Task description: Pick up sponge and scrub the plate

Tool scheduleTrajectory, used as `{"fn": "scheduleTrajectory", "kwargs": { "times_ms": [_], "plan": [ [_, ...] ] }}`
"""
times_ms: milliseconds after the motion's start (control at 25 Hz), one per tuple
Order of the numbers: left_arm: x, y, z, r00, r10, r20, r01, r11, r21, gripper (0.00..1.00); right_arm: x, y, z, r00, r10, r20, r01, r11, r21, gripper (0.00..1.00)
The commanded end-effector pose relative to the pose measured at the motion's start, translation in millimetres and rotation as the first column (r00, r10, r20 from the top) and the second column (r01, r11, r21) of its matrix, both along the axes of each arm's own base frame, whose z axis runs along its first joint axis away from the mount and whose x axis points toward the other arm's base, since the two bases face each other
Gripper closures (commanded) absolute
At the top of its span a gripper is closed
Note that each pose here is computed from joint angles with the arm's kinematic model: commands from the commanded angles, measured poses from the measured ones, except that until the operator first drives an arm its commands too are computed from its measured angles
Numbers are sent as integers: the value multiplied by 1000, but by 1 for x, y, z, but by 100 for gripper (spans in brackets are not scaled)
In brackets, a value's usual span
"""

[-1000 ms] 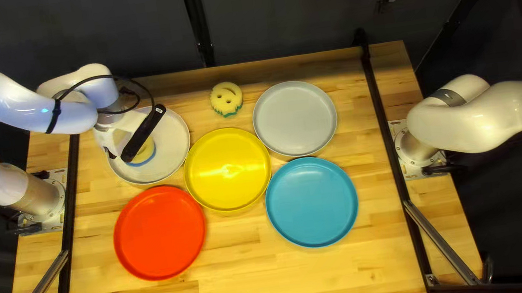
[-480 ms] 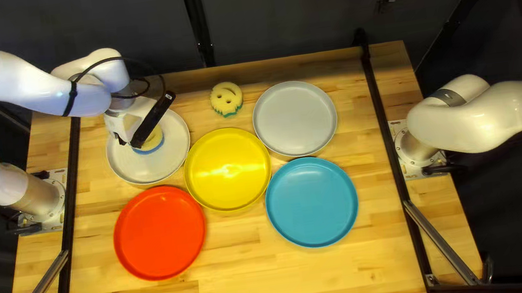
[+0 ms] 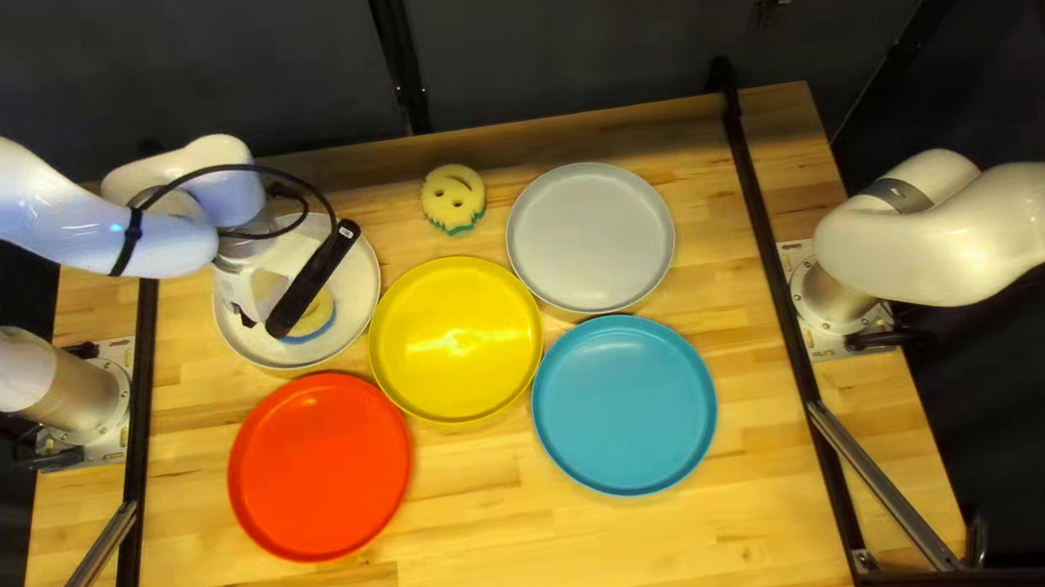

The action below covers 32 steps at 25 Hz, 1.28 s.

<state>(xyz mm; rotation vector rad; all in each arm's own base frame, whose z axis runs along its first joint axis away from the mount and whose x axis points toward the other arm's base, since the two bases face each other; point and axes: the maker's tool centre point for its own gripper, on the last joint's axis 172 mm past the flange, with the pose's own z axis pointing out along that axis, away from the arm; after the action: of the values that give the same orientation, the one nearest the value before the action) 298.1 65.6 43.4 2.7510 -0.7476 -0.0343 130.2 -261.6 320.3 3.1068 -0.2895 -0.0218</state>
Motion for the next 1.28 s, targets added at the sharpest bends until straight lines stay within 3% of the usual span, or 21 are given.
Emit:
{"fn": "scheduleTrajectory", "kwargs": {
  "times_ms": [40, 360, 560, 1040, 1280],
  "plan": [
    [6, 19, -1, 1000, 5, 3, -5, 1000, -3, 100, 0, 0, 0, 1000, 0, 0, 0, 1000, 0, 0],
    [27, 42, 7, 1000, 11, 11, -11, 1000, -4, 100, 0, 0, 0, 1000, 0, 0, 0, 1000, 0, 0],
    [34, 37, 4, 1000, 7, 22, -7, 1000, -8, 100, 0, 0, 0, 1000, 0, 0, 0, 1000, 0, 0],
    [-10, -5, -1, 1000, 14, 12, -13, 1000, -12, 100, 0, 0, 0, 1000, 0, 0, 0, 1000, 0, 0],
    [-20, -12, -1, 1000, 19, 6, -19, 1000, -11, 100, 0, 0, 0, 1000, 0, 0, 0, 1000, 0, 0]
  ]
}}
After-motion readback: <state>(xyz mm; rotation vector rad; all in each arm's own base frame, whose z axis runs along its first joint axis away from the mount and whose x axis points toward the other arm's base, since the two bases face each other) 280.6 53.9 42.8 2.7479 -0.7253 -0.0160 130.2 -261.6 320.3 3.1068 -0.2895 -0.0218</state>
